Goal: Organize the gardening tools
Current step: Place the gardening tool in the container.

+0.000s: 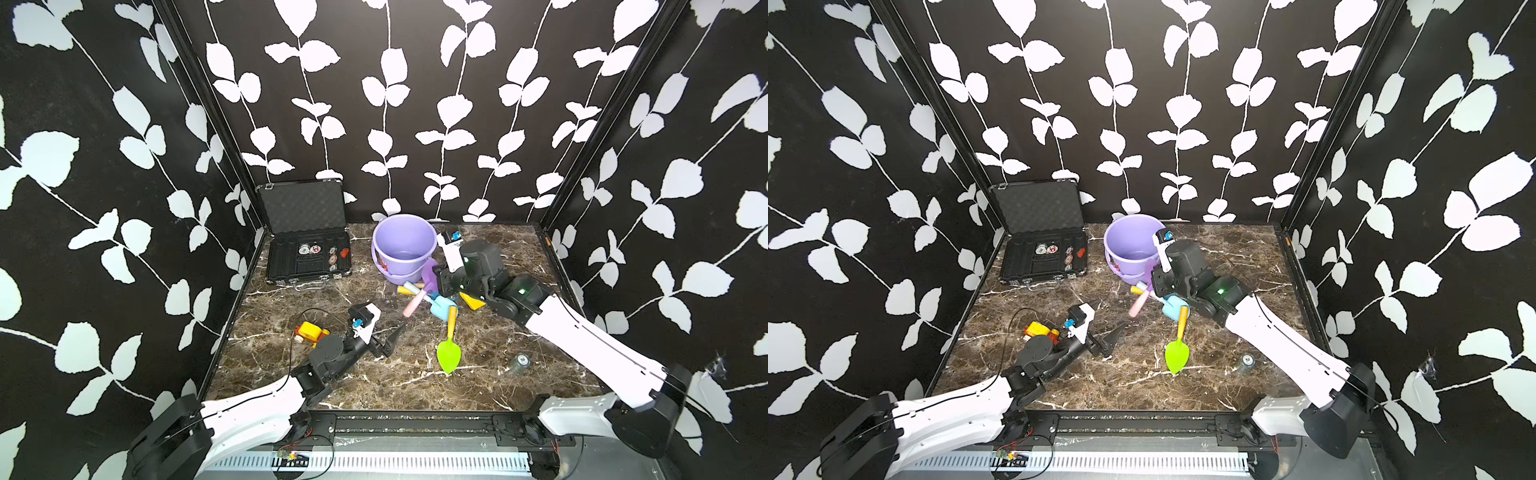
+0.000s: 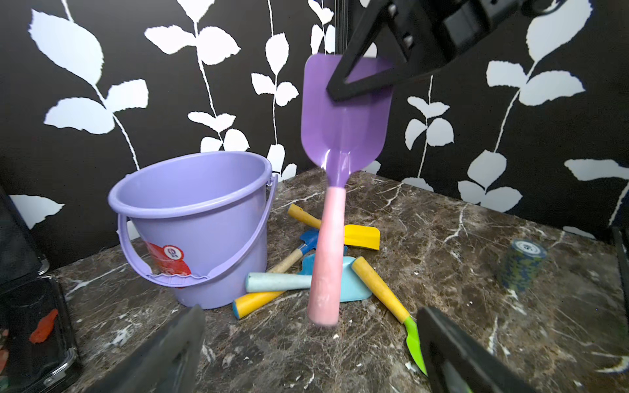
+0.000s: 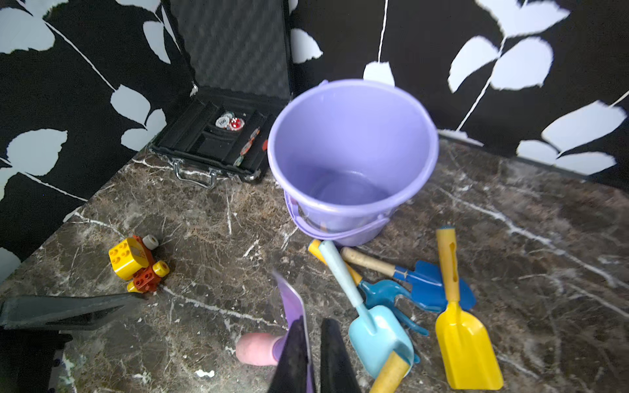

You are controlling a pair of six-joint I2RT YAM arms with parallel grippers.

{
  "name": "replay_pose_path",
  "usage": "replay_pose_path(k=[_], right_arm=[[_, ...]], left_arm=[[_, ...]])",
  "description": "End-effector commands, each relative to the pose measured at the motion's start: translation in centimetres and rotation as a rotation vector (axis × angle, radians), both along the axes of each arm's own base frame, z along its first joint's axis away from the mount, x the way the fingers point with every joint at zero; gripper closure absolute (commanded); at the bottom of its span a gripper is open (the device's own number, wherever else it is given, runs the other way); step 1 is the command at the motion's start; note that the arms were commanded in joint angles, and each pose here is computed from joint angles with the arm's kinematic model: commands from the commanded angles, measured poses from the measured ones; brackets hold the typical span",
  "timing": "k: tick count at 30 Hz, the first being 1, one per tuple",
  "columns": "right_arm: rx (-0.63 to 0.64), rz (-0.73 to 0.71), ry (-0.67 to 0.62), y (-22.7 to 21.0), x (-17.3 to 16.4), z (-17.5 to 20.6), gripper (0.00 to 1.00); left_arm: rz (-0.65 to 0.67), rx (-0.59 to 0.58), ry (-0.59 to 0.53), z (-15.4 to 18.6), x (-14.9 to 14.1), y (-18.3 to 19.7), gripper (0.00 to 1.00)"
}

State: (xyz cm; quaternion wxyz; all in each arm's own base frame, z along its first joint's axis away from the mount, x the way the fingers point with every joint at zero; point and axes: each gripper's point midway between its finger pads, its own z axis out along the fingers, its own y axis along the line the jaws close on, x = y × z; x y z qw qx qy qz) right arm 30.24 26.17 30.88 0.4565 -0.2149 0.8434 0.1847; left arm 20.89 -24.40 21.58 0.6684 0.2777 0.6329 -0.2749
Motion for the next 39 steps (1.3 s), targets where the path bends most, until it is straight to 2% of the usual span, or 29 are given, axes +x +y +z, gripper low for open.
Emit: replay_pose_path(k=[1, 11, 18, 24, 29, 33, 39], right_arm=[[0.007, -0.018, -0.139, -1.1, 0.0, 5.4, 1.00], [-0.037, -0.070, -0.345, -0.2, 3.6, 11.8, 1.00], [-0.137, -0.128, -0.457, 2.0, 8.4, 13.7, 1.00], [-0.229, -0.134, -0.470, 5.2, 13.6, 11.8, 1.00], [-0.300, -0.111, -0.405, 7.3, 17.0, 8.0, 1.00], [-0.348, -0.110, -0.361, 7.8, 18.7, 5.2, 1.00], [-0.347, -0.097, -0.292, 8.3, 20.4, 1.4, 1.00]], left_arm=[[0.043, 0.015, 0.045, -1.7, -0.1, 1.3, 0.01], [0.102, 0.003, 0.066, -2.1, 0.2, 2.5, 0.01], [0.136, -0.024, 0.081, -2.3, 0.4, 3.2, 0.01], [0.147, -0.032, 0.080, -2.0, 0.4, 3.6, 0.01], [0.167, -0.036, 0.084, -2.1, 0.5, 4.0, 0.01], [0.184, -0.046, 0.089, -2.0, 0.6, 4.3, 0.01], [0.192, -0.047, 0.099, -2.1, 0.7, 4.5, 0.01]])
